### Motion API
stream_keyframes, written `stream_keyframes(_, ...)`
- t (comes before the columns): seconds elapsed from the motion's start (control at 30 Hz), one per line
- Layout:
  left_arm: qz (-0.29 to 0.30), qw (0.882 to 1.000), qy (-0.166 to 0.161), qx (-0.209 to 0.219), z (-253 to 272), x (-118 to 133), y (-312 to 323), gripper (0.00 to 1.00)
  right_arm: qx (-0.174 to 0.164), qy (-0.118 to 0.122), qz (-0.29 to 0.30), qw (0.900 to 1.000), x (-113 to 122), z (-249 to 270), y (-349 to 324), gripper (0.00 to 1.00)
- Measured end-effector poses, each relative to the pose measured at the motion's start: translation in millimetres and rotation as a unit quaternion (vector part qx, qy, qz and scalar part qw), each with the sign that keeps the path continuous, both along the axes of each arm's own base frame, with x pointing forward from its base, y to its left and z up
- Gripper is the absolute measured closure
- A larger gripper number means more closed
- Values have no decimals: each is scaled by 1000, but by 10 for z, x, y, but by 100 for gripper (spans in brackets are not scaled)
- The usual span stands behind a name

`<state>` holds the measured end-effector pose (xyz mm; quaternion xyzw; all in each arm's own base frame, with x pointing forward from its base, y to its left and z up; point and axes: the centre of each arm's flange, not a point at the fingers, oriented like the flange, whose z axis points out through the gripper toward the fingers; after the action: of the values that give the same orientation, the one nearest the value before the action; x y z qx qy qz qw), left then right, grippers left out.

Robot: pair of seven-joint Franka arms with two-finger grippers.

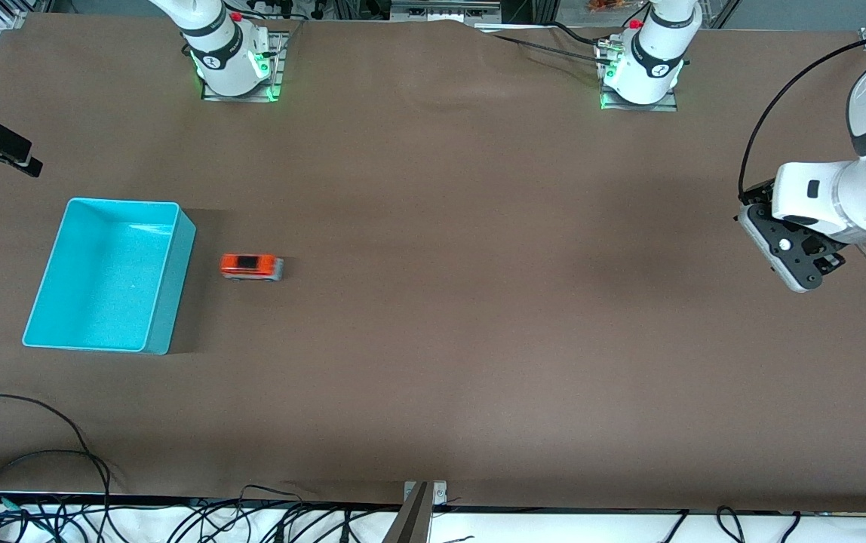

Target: Wind up bus and store in blue box

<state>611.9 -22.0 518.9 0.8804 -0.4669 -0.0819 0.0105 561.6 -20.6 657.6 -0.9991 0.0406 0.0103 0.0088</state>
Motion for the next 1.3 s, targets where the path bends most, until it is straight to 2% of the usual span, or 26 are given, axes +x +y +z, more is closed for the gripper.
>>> stream_keyframes(0.23, 27, 999, -19, 13, 221, -75, -37, 0, 0, 3, 0, 1000, 19, -33, 3, 0)
stream_keyframes(0.4, 78, 996, -34, 26, 345, -124, -128, 0, 0, 3, 0, 1000, 21, -36, 3, 0)
stream_keyframes(0.67, 203, 978, -47, 12, 506, -224, -299, 0, 0, 3, 4, 1000, 23, -36, 50, 0)
stream_keyframes(0.8, 238, 970, -56, 15, 607, -297, -417, 0, 0, 3, 3, 1000, 23, -37, 48, 0)
stream_keyframes(1.03, 269, 961, -57, -11, 719, -429, -463, 0, 0, 2, -1, 1000, 26, -36, 9, 0)
stream_keyframes(1.3, 291, 953, -82, -18, 591, -558, -248, 0, -1, 2, -3, 1000, 26, -40, -24, 0)
